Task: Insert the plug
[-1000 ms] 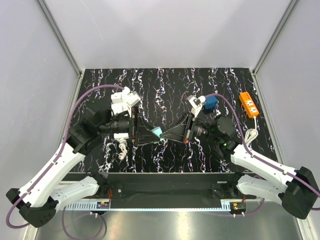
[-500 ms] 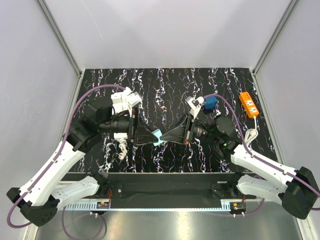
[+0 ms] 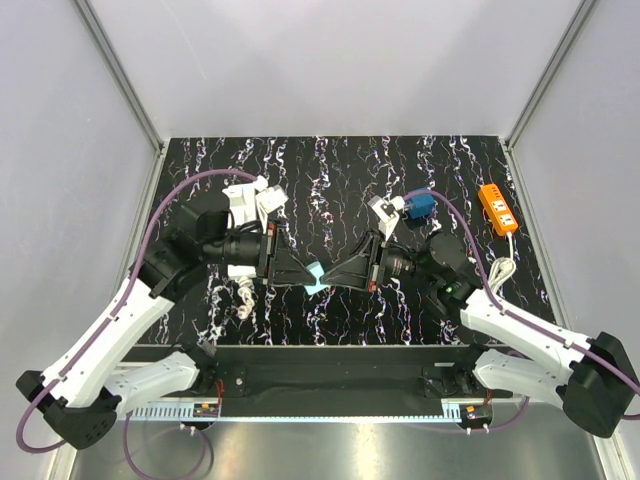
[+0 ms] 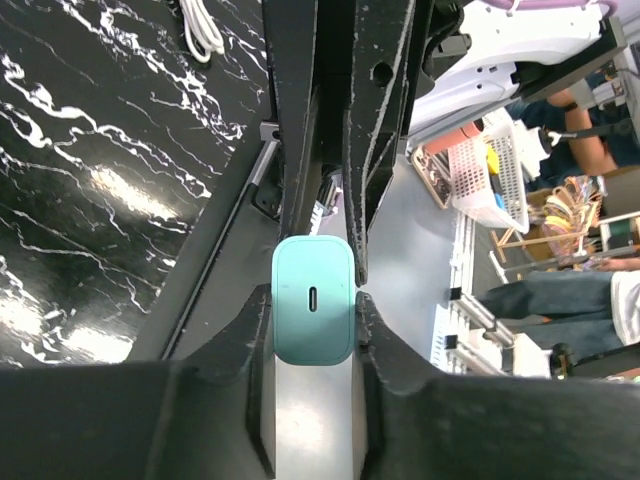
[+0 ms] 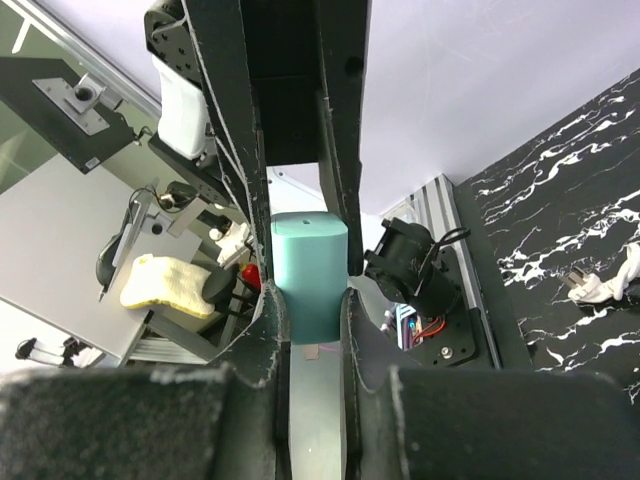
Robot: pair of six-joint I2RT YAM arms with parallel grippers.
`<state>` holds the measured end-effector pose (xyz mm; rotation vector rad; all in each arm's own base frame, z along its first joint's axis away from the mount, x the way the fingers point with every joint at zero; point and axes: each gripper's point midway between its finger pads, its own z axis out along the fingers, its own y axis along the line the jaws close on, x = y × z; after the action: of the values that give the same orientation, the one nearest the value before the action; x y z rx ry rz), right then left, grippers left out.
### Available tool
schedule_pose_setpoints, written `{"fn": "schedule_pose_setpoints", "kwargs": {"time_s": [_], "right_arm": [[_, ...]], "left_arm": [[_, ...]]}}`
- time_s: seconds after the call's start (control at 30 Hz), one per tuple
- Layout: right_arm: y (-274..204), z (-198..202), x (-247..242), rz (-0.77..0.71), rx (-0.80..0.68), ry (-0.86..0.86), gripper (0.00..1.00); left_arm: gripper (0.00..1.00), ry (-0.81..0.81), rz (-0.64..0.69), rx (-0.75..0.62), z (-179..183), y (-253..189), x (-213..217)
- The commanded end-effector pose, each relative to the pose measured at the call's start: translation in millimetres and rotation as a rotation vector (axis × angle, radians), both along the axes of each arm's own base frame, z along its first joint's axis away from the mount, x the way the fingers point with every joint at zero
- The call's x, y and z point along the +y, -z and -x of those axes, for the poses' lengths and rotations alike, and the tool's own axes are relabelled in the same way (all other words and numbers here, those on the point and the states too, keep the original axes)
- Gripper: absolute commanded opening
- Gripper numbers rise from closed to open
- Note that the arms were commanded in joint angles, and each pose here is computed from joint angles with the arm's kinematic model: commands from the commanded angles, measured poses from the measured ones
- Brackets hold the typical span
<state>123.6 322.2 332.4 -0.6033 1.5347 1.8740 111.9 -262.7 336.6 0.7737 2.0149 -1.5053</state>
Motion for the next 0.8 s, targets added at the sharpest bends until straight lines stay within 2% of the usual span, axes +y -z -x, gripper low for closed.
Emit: {"fn": "schedule_pose_setpoints", "kwargs": {"time_s": [0.0,0.03,0.07,0.1,0.13,0.17,0.27,0.3,0.33,0.4,0.53,0.57,0.63,0.67,0.73,0.77], "right_arm": [[-6.4,8.0,-0.8,-0.022,-0.019,-0.034,0.00],[-5.7,7.3,-0.7,-0.021,-0.014,-0.030,0.03],[-5.5,5.0,-0.7,-0.020,-0.008,-0.019,0.20],[-1.9,3.7,0.1,-0.005,0.008,-0.012,0.31],[-1.5,2.8,-0.2,0.000,0.007,-0.004,0.37],[-0.7,2.1,-0.7,0.004,0.005,0.003,0.56],[2.2,-5.5,-5.5,0.025,0.000,0.080,0.77],[-0.3,-8.5,-10.6,0.026,0.001,0.125,0.88],[-0.9,-9.9,-13.9,0.028,-0.008,0.151,0.93],[-5.3,-15.6,-25.0,0.033,-0.027,0.238,1.00],[-10.9,-22.8,-41.8,0.039,-0.059,0.354,1.00],[-9.4,-24.7,-43.9,0.048,-0.071,0.372,1.00],[-3.2,-29.0,-46.7,0.069,-0.069,0.403,1.00],[-1.9,-30.2,-47.2,0.072,-0.067,0.411,1.00],[4.2,-31.4,-46.0,0.083,-0.057,0.410,1.00],[5.0,-31.9,-45.8,0.084,-0.056,0.411,1.00]], "left_arm": [[0.00,0.030,0.040,-0.066,-1.4,-14.2,-2.6],[0.00,0.030,0.040,-0.071,-1.3,-13.5,-2.2],[0.00,0.020,0.034,-0.084,-3.2,-11.3,-1.5],[0.00,0.010,0.029,-0.092,-5.0,-9.5,-1.0],[0.00,-0.005,0.022,-0.096,-7.7,-7.2,-0.7],[0.00,-0.029,0.013,-0.101,-11.8,-5.0,0.2],[0.00,-0.110,-0.032,-0.101,-27.9,7.3,3.6],[0.00,-0.145,-0.065,-0.093,-33.5,15.1,7.6],[0.00,-0.182,-0.098,-0.092,-40.6,21.4,10.8],[0.00,-0.345,-0.203,-0.105,-68.6,38.6,27.7],[0.00,-0.728,-0.409,-0.172,-132.8,69.7,87.0],[0.00,-0.870,-0.500,-0.176,-154.4,87.5,118.2],[0.00,-0.999,-0.547,-0.203,-177.9,98.8,146.6],[0.00,-1.089,-0.601,-0.165,-186.6,122.8,174.5],[0.00,-1.188,-0.556,-0.197,-206.9,126.8,191.8],[0.00,-1.251,-0.595,-0.186,-208.4,146.9,211.0]]}}
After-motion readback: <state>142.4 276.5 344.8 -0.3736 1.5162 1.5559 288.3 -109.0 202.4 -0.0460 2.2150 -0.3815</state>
